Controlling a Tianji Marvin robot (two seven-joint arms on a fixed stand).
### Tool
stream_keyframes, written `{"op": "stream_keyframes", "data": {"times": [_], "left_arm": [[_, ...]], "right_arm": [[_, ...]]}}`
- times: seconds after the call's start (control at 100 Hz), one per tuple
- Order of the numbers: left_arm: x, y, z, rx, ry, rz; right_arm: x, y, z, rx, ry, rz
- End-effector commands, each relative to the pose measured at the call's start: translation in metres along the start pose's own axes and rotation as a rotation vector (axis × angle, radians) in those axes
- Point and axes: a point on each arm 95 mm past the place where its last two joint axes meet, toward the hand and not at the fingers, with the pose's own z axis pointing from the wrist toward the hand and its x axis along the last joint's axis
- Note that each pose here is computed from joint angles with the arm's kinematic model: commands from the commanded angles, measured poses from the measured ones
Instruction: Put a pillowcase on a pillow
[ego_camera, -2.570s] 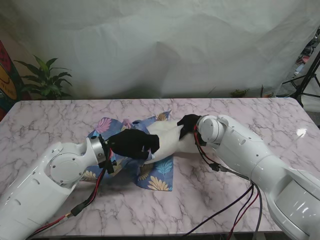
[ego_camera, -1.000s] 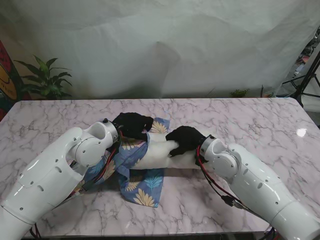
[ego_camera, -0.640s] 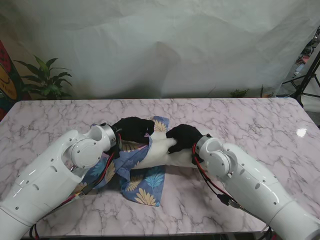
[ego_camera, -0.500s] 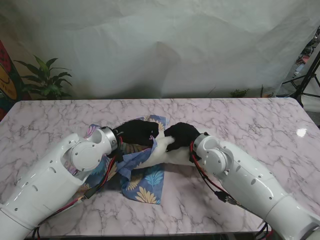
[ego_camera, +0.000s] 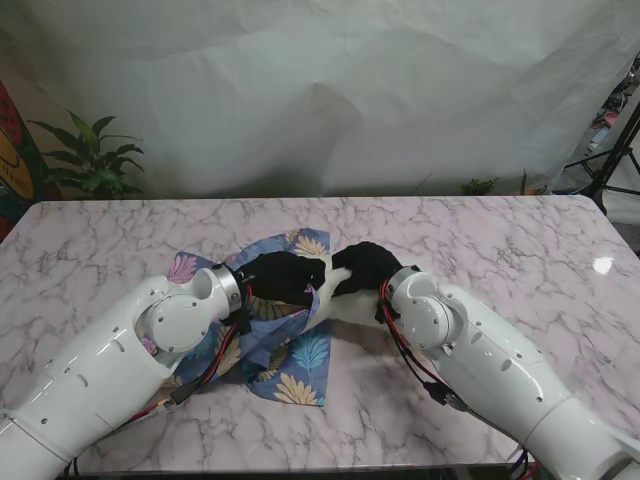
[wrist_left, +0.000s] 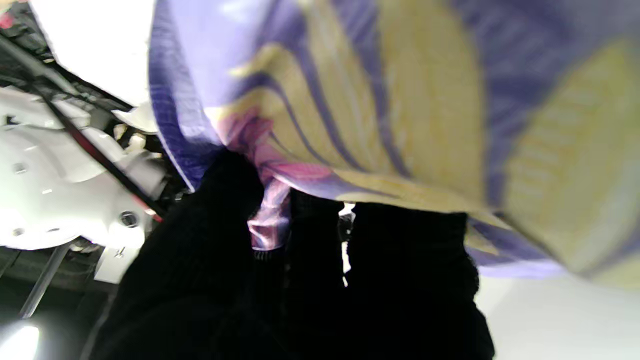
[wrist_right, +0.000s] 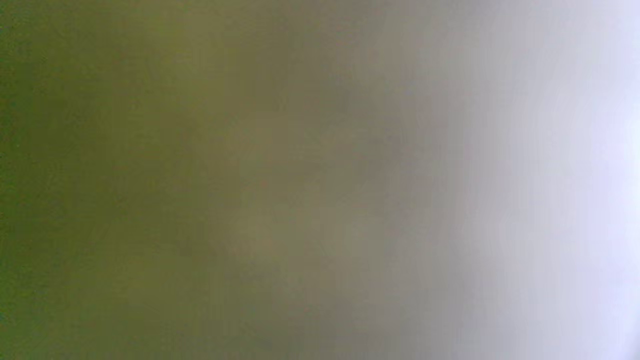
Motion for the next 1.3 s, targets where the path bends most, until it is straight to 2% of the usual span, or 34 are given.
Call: {"op": "stream_keyframes", "data": {"times": [0.0,0.16,0.26,0.44,0.64,0.78,0.89,1.02,1.15,1.29], "left_arm": [[0.001,-0.001,0.005,0.007,-0.037,0.001],[-0.002,-0.012,0.008,0.028,-0.109,0.077],[-0.005,-0.017,0.007,0.026,-0.142,0.086],[-0.014,-0.018,0.004,-0.028,-0.139,0.073],[-0.023,-0.004,-0.003,-0.115,-0.068,0.023],[-0.024,0.004,-0.006,-0.139,-0.041,-0.003],[-0.024,0.008,-0.007,-0.135,-0.033,-0.006],[-0.023,0.011,-0.006,-0.103,-0.036,-0.008],[-0.020,0.013,-0.006,-0.087,-0.032,-0.015],[-0.017,0.012,-0.008,-0.105,-0.024,0.005]], "right_arm": [[0.013,0.000,-0.002,0.015,0.053,0.006],[0.025,0.000,-0.012,0.084,0.121,-0.020],[0.030,0.001,-0.018,0.115,0.147,-0.038],[0.033,0.007,-0.026,0.137,0.155,-0.100],[0.026,0.010,-0.023,0.127,0.096,-0.102],[0.018,0.010,-0.011,0.096,0.020,-0.099],[0.012,0.011,0.000,0.074,-0.036,-0.079],[0.008,0.011,0.008,0.084,-0.068,-0.071],[0.008,0.010,0.008,0.092,-0.079,-0.058],[0.010,0.012,0.003,0.097,-0.068,-0.058]]}}
